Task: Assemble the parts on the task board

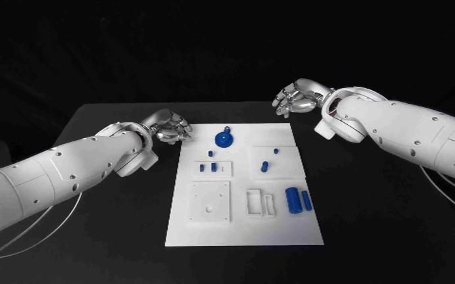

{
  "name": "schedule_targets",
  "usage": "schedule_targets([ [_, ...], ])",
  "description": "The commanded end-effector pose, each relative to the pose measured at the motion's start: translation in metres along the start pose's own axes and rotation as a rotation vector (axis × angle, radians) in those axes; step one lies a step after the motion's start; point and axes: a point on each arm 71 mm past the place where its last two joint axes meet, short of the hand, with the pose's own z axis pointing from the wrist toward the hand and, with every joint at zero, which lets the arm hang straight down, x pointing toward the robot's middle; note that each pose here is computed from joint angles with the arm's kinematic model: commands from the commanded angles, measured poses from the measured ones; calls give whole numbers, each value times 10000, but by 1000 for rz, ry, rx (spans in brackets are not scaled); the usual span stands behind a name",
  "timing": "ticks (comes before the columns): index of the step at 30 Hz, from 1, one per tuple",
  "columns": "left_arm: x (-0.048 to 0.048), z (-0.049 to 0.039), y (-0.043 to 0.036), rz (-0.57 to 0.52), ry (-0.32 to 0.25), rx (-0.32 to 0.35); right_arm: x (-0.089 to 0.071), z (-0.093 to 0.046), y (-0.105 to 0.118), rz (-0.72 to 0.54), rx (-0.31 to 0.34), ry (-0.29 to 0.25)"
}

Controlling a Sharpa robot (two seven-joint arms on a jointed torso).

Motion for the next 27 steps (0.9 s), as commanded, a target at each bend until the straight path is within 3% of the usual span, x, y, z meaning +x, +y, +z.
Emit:
schedule_targets([
  [1,-109,-35,-81,-289,-78,54,73,-44,28,-161,-19,52],
  [6,-94,-120,-183,-408,-10,103,152,-138,75,-267,-41,50],
  [11,-48,-200,-258,-378,35,158,249,-221,76,-419,-37,40],
  [13,-25,-220,-276,-413,53,158,285,-247,78,-464,-36,46],
  [19,-5,-254,-303,-505,58,159,488,-313,92,-603,-15,81],
  [27,-37,-258,-292,-473,34,176,658,-352,120,-649,-30,84],
])
